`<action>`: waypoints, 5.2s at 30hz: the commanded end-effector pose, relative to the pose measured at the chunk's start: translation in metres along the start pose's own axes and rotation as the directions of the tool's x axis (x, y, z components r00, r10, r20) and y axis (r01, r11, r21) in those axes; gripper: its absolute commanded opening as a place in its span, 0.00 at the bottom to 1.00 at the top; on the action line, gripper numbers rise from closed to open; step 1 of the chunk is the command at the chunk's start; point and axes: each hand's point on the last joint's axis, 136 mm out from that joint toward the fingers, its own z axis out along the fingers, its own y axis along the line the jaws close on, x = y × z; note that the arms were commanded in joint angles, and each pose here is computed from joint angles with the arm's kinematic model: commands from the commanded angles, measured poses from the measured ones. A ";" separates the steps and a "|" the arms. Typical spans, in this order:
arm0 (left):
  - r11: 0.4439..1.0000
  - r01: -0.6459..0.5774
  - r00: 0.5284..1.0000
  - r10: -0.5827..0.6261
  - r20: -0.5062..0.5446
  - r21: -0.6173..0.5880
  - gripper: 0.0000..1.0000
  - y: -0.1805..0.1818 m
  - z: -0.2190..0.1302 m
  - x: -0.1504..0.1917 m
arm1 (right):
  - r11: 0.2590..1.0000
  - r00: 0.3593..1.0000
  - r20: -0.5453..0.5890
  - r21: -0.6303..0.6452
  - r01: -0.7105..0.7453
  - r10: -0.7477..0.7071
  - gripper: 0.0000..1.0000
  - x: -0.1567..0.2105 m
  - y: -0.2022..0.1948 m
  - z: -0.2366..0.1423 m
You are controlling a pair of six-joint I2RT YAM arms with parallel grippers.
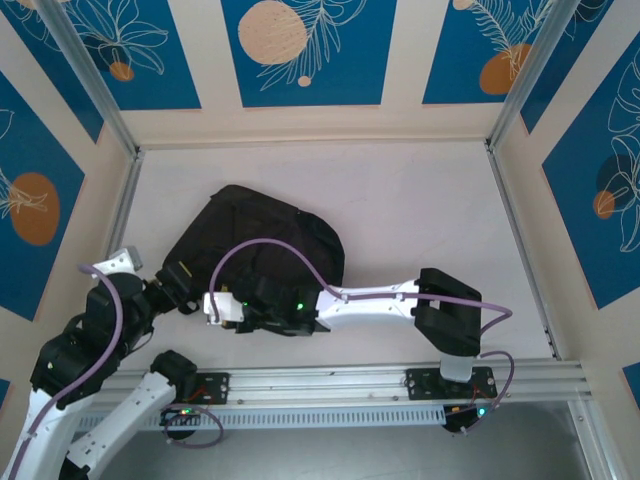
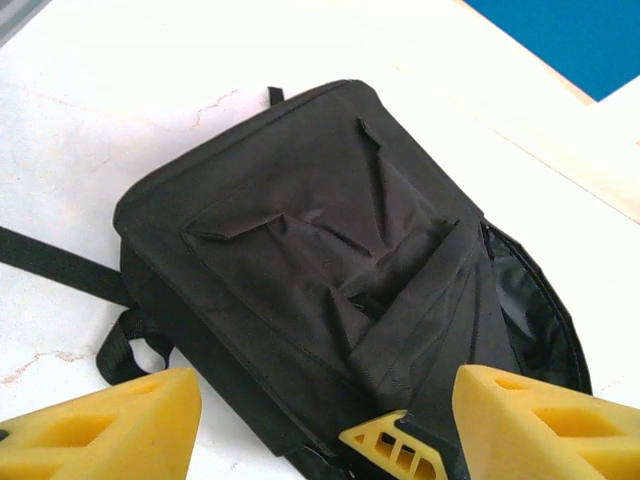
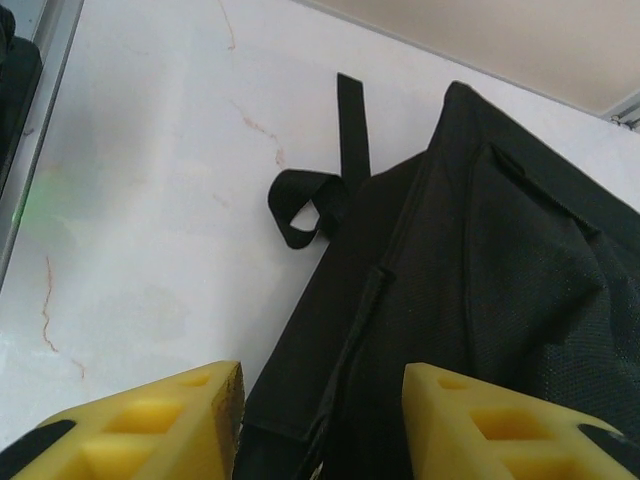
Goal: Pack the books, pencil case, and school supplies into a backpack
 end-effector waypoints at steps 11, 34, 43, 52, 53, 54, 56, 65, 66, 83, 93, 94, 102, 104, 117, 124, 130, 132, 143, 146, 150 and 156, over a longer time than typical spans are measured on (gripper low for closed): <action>0.999 0.030 0.997 -0.029 0.075 -0.018 0.67 0.005 -0.012 -0.018 | 0.999 0.999 0.015 0.016 -0.029 0.029 0.52 -0.024 -0.013 -0.003; 0.999 0.022 0.998 -0.020 0.056 -0.030 0.67 0.006 -0.003 -0.010 | 0.995 0.996 0.012 -0.044 -0.087 0.088 0.00 -0.016 0.000 0.014; 0.995 0.095 0.978 -0.097 -0.187 -0.017 0.63 -0.004 0.040 0.051 | 0.983 0.978 0.091 -0.030 -0.183 0.185 0.00 -0.005 -0.006 -0.022; 0.963 0.258 0.924 -0.269 -0.271 -0.076 0.62 0.006 0.078 0.099 | 0.959 0.950 0.136 -0.051 -0.278 0.282 0.00 0.008 -0.008 -0.041; 0.962 0.266 0.922 -0.274 -0.274 -0.068 0.62 0.003 0.082 0.101 | 0.959 0.949 0.140 -0.054 -0.279 0.284 0.00 0.009 -0.008 -0.043; 0.960 0.272 0.920 -0.281 -0.273 -0.070 0.61 0.003 0.086 0.103 | 0.958 0.947 0.141 -0.055 -0.282 0.287 0.00 0.011 -0.007 -0.044; 0.956 0.280 0.914 -0.294 -0.280 -0.089 0.60 0.004 0.093 0.107 | 0.953 0.942 0.147 -0.052 -0.299 0.303 0.00 0.015 -0.008 -0.049; 0.941 0.302 0.902 -0.334 -0.273 -0.153 0.47 0.013 0.125 0.119 | 0.933 0.921 0.153 -0.087 -0.350 0.360 0.00 0.032 -0.001 -0.070; 0.940 0.303 0.902 -0.336 -0.272 -0.154 0.42 0.012 0.129 0.118 | 0.933 0.922 0.145 -0.092 -0.349 0.359 0.00 0.036 0.001 -0.072; 0.930 0.280 0.906 -0.338 -0.257 -0.238 0.00 0.023 0.152 0.102 | 0.909 0.904 0.093 -0.026 -0.417 0.417 0.00 0.110 -0.013 -0.129; 0.935 0.255 0.912 -0.318 -0.261 -0.248 0.00 0.020 0.159 0.085 | 0.848 0.844 0.164 0.068 -0.526 0.510 0.00 0.133 -0.041 -0.164; 0.939 0.241 0.916 -0.303 -0.263 -0.245 0.00 0.018 0.161 0.082 | 0.856 0.851 0.151 0.047 -0.515 0.504 0.00 0.131 -0.036 -0.163; 0.989 0.039 0.912 -0.095 -0.399 -0.145 0.54 -0.035 0.205 0.052 | 0.926 0.917 0.214 -0.254 -0.281 0.337 0.00 0.058 0.037 -0.160; 0.995 0.027 0.896 -0.066 -0.439 -0.095 0.61 -0.052 0.214 0.050 | 0.920 0.913 0.223 -0.278 -0.275 0.341 0.00 0.043 0.041 -0.153; 0.985 0.158 0.863 -0.106 -0.494 0.064 0.63 -0.051 0.135 0.084 | 0.911 0.880 0.241 -0.163 -0.380 0.410 0.00 0.003 0.012 -0.087; 0.962 0.256 0.792 -0.152 -0.591 0.095 0.61 -0.048 0.121 0.125 | 0.903 0.874 0.230 -0.143 -0.405 0.428 0.00 0.013 0.003 -0.088; 0.957 0.272 0.772 -0.153 -0.616 0.103 0.57 -0.049 0.123 0.141 | 0.894 0.863 0.232 -0.138 -0.427 0.448 0.00 0.019 0.000 -0.092; 0.956 0.273 0.768 -0.152 -0.622 0.103 0.57 -0.051 0.126 0.145 | 0.892 0.862 0.229 -0.143 -0.430 0.452 0.00 0.021 0.002 -0.093; 0.975 0.213 0.783 -0.131 -0.608 0.064 0.21 -0.042 0.138 0.163 | 0.871 0.850 0.195 -0.149 -0.468 0.490 0.00 0.039 0.004 -0.094; 0.981 0.190 0.801 -0.127 -0.586 0.047 0.02 -0.037 0.141 0.160 | 0.882 0.872 0.150 -0.148 -0.447 0.467 0.00 0.049 0.012 -0.092; 0.988 0.147 0.839 -0.106 -0.533 0.035 0.00 -0.033 0.141 0.144 | 0.882 0.875 0.128 -0.135 -0.451 0.467 0.00 0.063 0.018 -0.101; 0.991 0.130 0.864 -0.098 -0.494 0.032 0.00 -0.032 0.140 0.125 | 0.867 0.857 0.130 -0.059 -0.495 0.499 0.00 0.087 0.010 -0.121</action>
